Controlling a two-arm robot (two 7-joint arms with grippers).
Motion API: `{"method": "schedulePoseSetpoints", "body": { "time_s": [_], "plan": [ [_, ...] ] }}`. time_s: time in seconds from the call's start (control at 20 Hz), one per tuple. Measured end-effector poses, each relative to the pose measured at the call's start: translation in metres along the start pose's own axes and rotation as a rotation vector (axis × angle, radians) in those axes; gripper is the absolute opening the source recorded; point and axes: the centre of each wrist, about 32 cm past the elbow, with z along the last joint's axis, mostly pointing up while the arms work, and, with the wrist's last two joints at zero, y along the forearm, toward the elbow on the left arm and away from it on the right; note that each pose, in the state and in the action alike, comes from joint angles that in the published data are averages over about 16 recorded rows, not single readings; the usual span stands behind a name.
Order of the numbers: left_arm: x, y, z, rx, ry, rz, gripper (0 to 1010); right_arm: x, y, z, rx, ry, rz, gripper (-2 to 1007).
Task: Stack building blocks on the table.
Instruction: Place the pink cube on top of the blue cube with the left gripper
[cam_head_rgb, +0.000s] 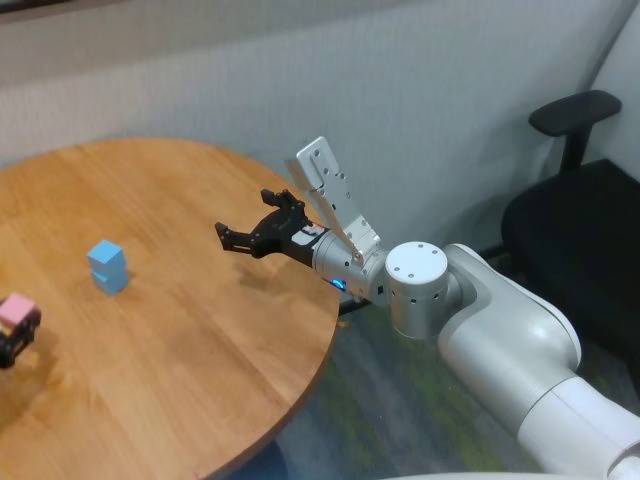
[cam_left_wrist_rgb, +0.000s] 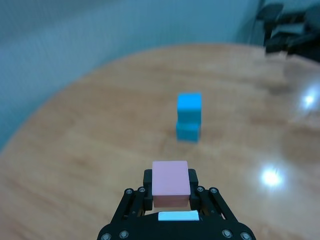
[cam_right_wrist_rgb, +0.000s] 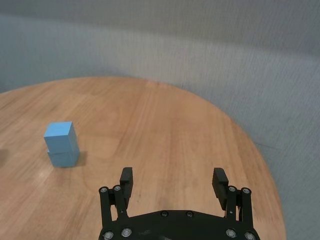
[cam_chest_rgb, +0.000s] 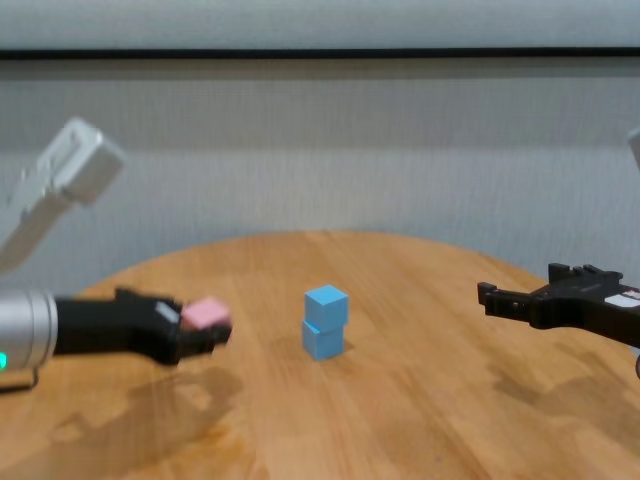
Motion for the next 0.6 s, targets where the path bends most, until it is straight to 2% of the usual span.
{"method": "schedulePoseSetpoints", "body": {
  "time_s": [0.3,0.6],
  "plan": [
    [-0.0031,-0.005,0.025,-0.044,-0.042,-0.005,400,0.0,0.0,0.0,0.0,0.0,0.0,1001],
    [-0.0071,-0.02,0.0439,-0.061,-0.077,-0.023,400,0.0,0.0,0.0,0.0,0.0,0.0,1001]
  ]
}}
